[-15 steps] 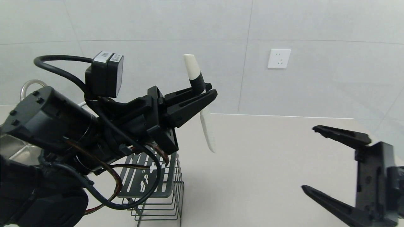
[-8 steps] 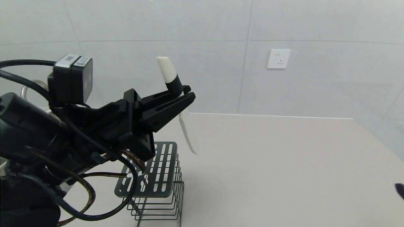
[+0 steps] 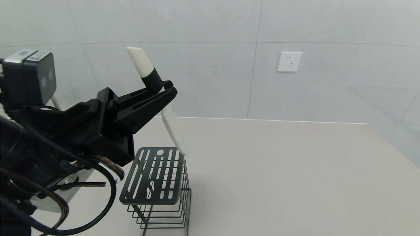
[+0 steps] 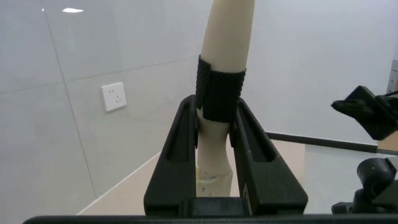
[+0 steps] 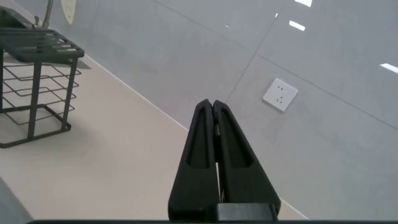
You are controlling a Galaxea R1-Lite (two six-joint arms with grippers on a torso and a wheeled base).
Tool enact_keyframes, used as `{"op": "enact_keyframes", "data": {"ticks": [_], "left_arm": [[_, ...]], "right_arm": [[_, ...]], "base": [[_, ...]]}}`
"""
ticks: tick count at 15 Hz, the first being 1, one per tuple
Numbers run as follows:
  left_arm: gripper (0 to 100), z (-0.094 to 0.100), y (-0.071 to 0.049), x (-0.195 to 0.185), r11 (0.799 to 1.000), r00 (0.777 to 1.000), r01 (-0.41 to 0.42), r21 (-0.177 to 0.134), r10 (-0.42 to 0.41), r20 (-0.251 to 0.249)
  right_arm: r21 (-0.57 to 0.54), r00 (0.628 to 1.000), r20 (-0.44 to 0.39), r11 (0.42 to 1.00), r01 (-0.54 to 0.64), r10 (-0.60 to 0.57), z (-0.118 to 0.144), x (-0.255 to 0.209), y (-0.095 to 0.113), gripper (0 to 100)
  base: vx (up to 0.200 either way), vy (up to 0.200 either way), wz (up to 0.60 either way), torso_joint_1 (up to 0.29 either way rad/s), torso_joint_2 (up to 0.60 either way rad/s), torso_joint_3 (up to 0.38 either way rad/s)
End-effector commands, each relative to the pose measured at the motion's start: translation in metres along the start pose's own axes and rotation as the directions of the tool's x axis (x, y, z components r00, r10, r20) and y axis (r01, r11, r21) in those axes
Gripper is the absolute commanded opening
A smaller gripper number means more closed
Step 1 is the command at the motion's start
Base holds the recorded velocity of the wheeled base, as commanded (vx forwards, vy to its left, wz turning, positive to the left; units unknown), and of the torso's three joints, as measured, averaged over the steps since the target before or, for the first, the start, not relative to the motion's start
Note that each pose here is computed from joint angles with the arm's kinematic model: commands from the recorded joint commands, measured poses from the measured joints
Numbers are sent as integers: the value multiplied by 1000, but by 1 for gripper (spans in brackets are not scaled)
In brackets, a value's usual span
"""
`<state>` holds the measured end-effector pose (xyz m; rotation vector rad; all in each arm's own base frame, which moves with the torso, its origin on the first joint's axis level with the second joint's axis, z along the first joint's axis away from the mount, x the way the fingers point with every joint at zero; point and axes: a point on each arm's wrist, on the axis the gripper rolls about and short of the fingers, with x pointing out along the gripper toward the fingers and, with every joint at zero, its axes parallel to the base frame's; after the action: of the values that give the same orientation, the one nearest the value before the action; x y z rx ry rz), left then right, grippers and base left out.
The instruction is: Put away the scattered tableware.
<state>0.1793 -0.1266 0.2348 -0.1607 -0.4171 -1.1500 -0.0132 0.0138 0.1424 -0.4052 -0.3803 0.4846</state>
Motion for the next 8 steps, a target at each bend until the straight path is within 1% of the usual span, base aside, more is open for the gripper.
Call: {"op": "enact_keyframes", "data": {"ticks": [1, 2, 3, 4, 5, 6, 7, 8], "left_arm": [[0, 8, -6, -7, 1000, 1000, -9, 10, 9, 16], [0, 6, -6, -9, 1000, 1000, -15, 7, 14, 10], [0, 5, -5, -14, 1000, 1000, -29, 9, 29, -1], [0, 4, -5, -15, 999, 999, -32, 8, 33, -6], [0, 1, -3, -18, 999, 999, -46, 20, 47, -22], [0, -3, -2, -21, 998, 998, -57, 30, 58, -38], [0, -6, -2, -22, 998, 997, -59, 34, 60, -51], [0, -6, -2, -22, 998, 997, -59, 34, 60, -51]], "right_arm": [[-15, 1000, 13, 1000, 19, -19, -14, -13, 15, 0], [5, 1000, -13, 1000, 13, -13, -17, -13, 16, 0], [38, 998, -56, 999, 18, -16, -22, -14, 17, 0], [54, 995, -94, 998, 42, -37, -25, -14, 17, 0], [89, 978, -188, 991, 104, -86, -34, -15, 19, 0], [118, 962, -263, 987, 112, -78, -41, -16, 22, 0], [147, 947, -317, 984, 103, -52, -47, -18, 25, 0], [147, 947, -317, 984, 103, -52, -47, -18, 25, 0]], "base": [[0, 0, 0, 0, 0, 0], [0, 0, 0, 0, 0, 0], [0, 0, 0, 0, 0, 0], [0, 0, 0, 0, 0, 0], [0, 0, 0, 0, 0, 0], [0, 0, 0, 0, 0, 0], [0, 0, 0, 0, 0, 0], [0, 0, 0, 0, 0, 0]]}}
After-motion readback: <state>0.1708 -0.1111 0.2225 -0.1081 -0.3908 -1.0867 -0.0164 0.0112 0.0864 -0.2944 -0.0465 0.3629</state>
